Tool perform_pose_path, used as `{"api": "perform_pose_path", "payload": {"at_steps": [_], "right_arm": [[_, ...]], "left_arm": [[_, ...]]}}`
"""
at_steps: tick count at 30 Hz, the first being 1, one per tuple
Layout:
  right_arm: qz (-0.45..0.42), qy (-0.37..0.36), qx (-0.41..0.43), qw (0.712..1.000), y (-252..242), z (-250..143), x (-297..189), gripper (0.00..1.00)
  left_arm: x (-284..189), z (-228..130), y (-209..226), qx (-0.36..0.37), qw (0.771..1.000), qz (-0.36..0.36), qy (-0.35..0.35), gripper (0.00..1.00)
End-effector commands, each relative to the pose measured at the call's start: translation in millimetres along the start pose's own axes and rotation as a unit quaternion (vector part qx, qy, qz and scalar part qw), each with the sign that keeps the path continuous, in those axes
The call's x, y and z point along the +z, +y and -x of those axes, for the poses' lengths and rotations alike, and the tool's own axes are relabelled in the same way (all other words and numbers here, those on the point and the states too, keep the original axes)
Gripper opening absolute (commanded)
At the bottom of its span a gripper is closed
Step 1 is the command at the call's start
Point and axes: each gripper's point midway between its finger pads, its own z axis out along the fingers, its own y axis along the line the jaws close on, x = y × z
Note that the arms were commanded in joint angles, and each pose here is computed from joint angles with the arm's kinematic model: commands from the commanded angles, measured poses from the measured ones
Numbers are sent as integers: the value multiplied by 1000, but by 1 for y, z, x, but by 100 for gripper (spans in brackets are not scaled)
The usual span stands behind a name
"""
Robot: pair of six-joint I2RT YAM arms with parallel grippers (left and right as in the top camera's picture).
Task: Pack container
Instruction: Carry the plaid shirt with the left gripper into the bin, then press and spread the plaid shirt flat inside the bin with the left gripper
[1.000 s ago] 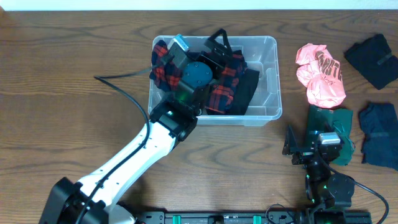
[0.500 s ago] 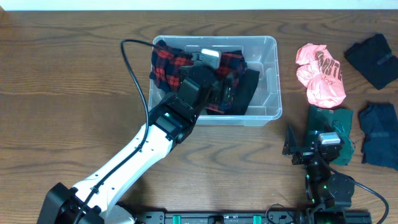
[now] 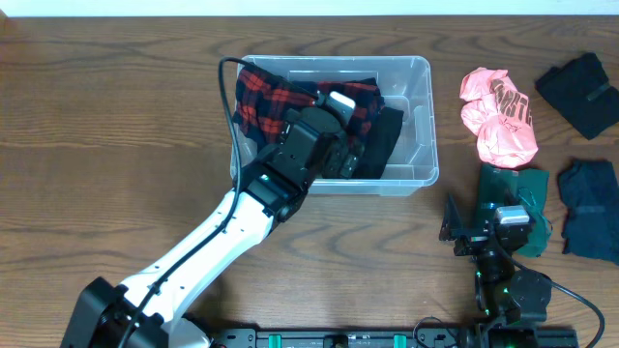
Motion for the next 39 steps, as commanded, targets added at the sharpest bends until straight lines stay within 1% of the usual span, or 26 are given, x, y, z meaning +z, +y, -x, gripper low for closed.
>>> {"api": "perform_pose_path", "payload": {"at_steps": [1,8,11,16,21,26,29,33,39], "right_arm": [[2,0,5,1000,1,-1,0,99],[2,0,5,1000,1,-1,0,99],[2,0,5,1000,1,-1,0,99],[2,0,5,1000,1,-1,0,99],[2,0,5,1000,1,-1,0,99],[2,0,5,1000,1,-1,0,99],[2,0,5,1000,1,-1,0,99],[2,0,5,1000,1,-1,0,99],[2,0,5,1000,1,-1,0,99]], "left_arm": [[1,13,-4,22,1000,5,-5,98],[-27,62,15,33,998,57,2,98],[-33,69,16,40,997,58,29,98],[-17,48,15,55,991,61,101,98],[11,24,11,63,986,60,141,98],[28,9,9,67,982,61,164,98],[31,6,8,68,982,61,167,98],[33,3,-5,69,982,36,170,98],[45,-13,-16,82,978,29,192,98]]}}
